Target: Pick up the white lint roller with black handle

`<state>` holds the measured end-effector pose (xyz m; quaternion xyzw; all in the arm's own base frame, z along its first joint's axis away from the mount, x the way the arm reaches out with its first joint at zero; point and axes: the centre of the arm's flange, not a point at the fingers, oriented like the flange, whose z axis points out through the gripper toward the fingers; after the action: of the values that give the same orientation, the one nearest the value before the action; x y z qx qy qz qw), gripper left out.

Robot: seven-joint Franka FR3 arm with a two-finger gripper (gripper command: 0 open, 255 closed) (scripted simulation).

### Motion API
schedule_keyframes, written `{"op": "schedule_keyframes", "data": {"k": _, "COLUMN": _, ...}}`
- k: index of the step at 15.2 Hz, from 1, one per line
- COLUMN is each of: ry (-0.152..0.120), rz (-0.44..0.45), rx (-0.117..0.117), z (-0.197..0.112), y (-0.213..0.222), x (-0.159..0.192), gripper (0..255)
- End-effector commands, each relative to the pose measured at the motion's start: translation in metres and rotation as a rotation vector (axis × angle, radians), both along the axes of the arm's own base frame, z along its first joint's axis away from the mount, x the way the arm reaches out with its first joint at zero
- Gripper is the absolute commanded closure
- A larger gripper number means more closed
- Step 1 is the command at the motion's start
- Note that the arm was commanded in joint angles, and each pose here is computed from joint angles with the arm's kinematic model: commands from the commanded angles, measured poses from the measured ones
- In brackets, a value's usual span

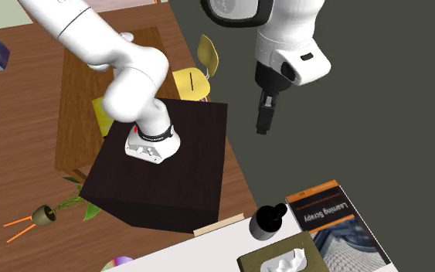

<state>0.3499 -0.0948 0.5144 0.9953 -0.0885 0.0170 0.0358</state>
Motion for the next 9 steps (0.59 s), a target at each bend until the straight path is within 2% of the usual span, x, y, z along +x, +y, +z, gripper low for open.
{"op": "schedule_keyframes", "data": {"k": 1, "ry": -0.008, "rz": -0.046, "rx": -0.019, "z": -0.014, "y": -0.022, "x": 0.006, "gripper": 0}}
{"op": "schedule_keyframes", "data": {"k": 9, "ry": -0.032, "rz": -0.23, "rx": -0.09, "z": -0.062, "y": -0.105, "x": 0.015, "gripper": 0}}
